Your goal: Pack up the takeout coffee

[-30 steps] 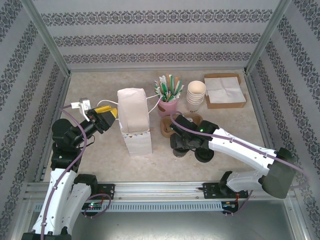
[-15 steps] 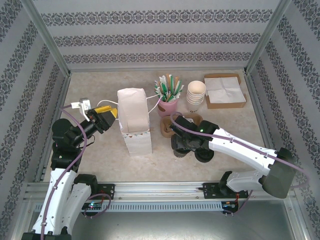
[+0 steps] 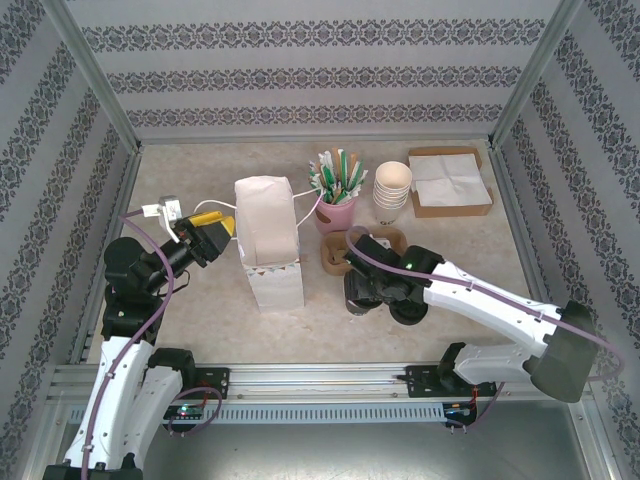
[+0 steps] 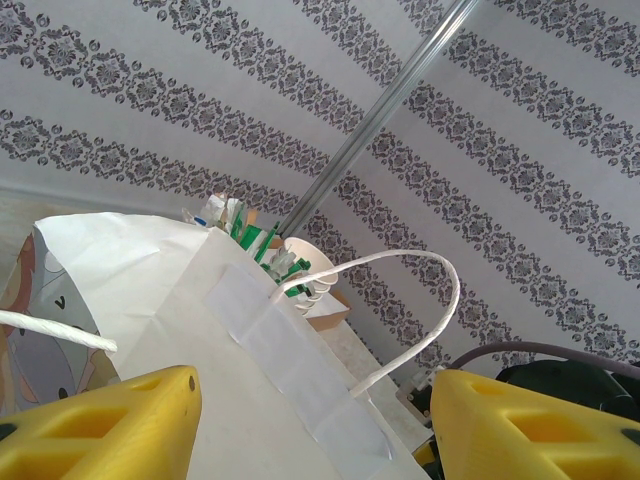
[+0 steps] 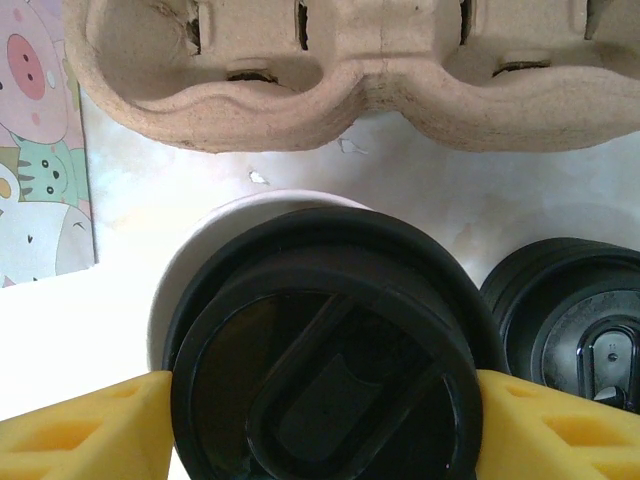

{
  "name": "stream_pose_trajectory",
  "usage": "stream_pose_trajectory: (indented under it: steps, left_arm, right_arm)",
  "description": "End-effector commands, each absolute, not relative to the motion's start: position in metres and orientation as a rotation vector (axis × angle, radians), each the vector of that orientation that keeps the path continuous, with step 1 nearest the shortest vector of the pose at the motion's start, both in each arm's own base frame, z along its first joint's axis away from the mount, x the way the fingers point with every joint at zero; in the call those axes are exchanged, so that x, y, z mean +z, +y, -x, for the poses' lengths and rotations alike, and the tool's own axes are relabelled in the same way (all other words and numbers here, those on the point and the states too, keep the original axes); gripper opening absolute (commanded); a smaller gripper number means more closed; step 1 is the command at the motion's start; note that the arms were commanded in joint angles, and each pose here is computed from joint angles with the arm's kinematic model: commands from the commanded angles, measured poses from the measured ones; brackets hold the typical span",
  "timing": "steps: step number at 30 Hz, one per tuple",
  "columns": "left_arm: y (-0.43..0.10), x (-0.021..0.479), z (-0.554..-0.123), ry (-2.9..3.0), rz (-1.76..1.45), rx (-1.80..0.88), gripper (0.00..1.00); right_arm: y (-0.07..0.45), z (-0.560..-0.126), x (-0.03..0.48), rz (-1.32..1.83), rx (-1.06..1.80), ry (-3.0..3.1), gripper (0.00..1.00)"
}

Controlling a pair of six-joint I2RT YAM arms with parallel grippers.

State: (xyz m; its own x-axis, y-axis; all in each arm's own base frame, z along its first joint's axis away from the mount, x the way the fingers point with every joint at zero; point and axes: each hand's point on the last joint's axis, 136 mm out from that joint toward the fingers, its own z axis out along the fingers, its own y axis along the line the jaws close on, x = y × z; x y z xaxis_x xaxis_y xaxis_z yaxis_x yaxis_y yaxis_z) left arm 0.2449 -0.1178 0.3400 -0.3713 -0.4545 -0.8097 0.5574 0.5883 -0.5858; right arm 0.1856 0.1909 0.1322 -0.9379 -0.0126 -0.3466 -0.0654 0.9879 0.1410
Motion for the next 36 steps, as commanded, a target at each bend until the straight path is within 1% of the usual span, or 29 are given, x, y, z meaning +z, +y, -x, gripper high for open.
stream_pose_trajectory:
  steps: [1, 10, 15, 26, 36]
  left_arm:
    - [-0.119, 0.345, -0.244, 1.602, -0.112, -1.07, 0.63]
    - [-0.119, 0.345, -0.244, 1.604, -0.11, -1.07, 0.63]
    - [-0.119, 0.345, -0.244, 1.604, -0.11, -1.07, 0.63]
    - [-0.119, 0.345, -0.245, 1.604, -0.109, -1.07, 0.63]
    - [-0.119, 0.344, -0.245, 1.605, -0.109, -1.069, 0.63]
  right_arm:
    - [0.186, -0.177, 0.118, 0.051, 0.181, 2.822, 0.71]
    - [0.198, -0.184, 0.141, 0.023, 0.331, 2.74, 0.71]
    - [0.202, -0.184, 0.142, 0.017, 0.367, 2.728, 0.71]
    - [0.199, -0.183, 0.126, 0.034, 0.276, 2.79, 0.71]
    - [0.195, -0.18, 0.117, 0.014, 0.255, 2.81, 0.71]
